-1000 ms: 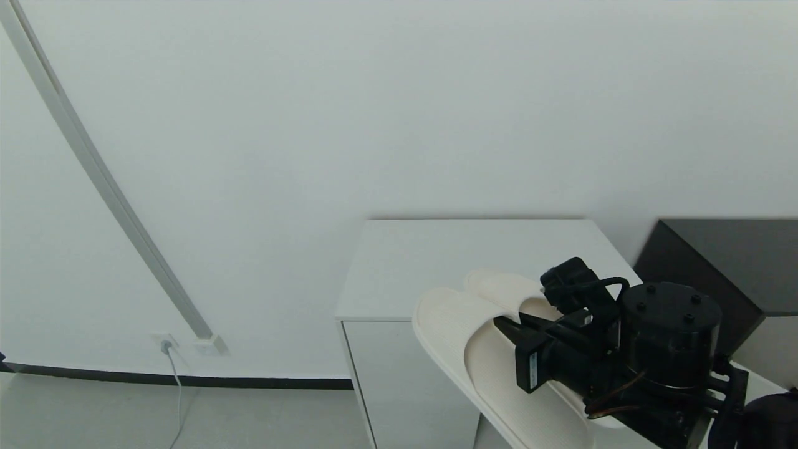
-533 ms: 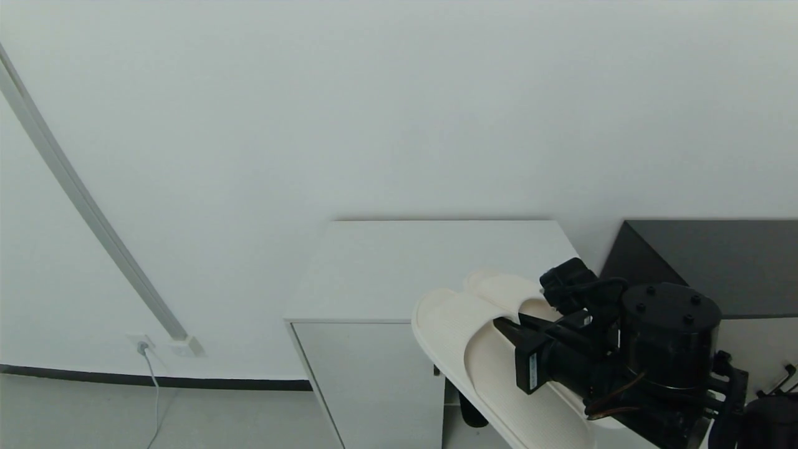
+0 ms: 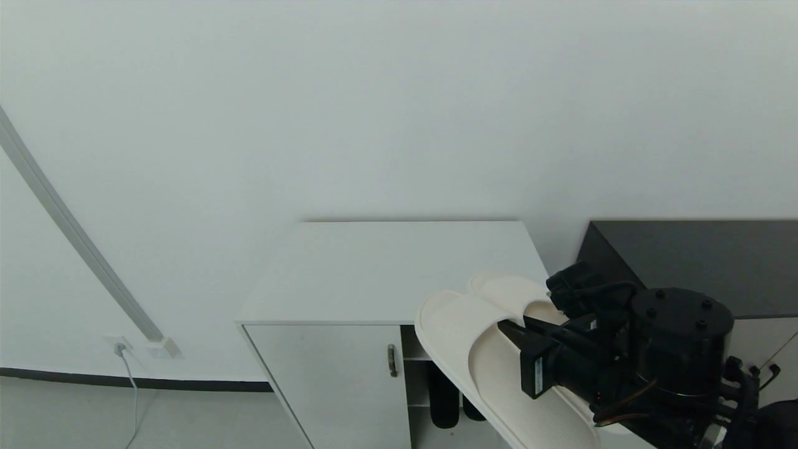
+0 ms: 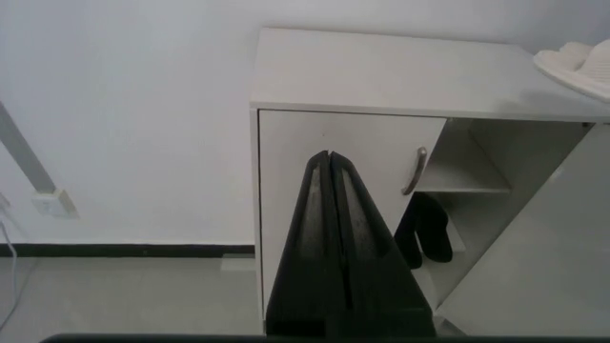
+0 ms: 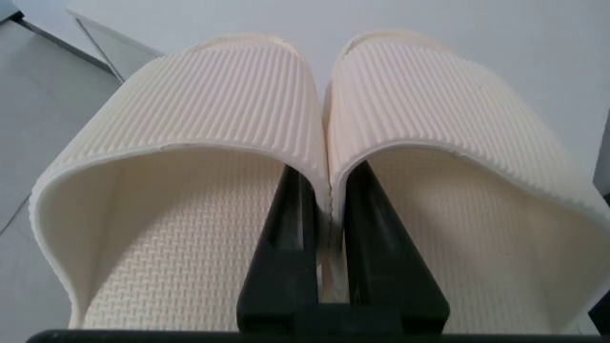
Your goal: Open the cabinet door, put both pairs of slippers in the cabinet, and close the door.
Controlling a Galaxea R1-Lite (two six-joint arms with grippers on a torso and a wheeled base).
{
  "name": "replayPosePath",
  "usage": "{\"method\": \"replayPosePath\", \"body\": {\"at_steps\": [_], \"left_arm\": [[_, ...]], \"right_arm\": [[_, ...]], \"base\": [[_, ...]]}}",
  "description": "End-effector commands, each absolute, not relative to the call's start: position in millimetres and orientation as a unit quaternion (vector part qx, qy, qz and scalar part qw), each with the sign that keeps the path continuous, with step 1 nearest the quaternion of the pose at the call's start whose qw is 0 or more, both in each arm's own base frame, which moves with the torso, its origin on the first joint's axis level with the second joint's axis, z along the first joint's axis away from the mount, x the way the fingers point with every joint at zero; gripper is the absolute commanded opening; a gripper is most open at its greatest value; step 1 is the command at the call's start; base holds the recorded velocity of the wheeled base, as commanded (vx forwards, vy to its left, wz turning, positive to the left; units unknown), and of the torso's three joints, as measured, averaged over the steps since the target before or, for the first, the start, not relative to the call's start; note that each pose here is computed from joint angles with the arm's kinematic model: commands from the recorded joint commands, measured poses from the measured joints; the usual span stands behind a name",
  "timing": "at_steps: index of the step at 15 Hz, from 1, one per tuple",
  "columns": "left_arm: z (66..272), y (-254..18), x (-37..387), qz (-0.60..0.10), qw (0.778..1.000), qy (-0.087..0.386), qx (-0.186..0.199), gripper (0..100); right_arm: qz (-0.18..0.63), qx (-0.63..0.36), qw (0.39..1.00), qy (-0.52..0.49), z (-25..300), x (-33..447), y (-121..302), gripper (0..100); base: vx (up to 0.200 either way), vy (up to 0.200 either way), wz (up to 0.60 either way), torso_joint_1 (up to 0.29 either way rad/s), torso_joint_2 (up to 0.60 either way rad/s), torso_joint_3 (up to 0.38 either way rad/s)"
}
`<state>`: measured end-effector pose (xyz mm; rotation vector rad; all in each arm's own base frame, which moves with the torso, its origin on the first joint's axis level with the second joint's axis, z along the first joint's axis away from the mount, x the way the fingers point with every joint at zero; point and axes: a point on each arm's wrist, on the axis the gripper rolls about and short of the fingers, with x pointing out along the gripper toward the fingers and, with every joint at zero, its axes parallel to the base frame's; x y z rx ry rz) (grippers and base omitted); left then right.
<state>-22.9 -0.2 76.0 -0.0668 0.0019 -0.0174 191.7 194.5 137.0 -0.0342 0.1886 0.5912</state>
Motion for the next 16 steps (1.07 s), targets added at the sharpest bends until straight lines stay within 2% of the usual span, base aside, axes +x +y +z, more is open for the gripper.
{"method": "replayPosePath", "body": {"at_steps": [1,9,16], "left_arm": [[76,0,-23,-0.008,0.999,0.000,-0.034,0],[76,0,-23,-0.008,0.999,0.000,-0.033,0],[76,0,-23,-0.008,0.999,0.000,-0.033,0]], "right_arm": [[0.295,-0.014,0.952,0.087,142,187,193,0],[0.346,-0.028,0.934,0.086,142,138,174,0],[0.355,-0.039,0.929,0.100,134,133,177,0]], "base": [[0.000,0.000,0.00,0.000,0.00,0.000],[0.000,0.000,0.00,0.000,0.00,0.000],[0.000,0.000,0.00,-0.017,0.04,0.021]]}}
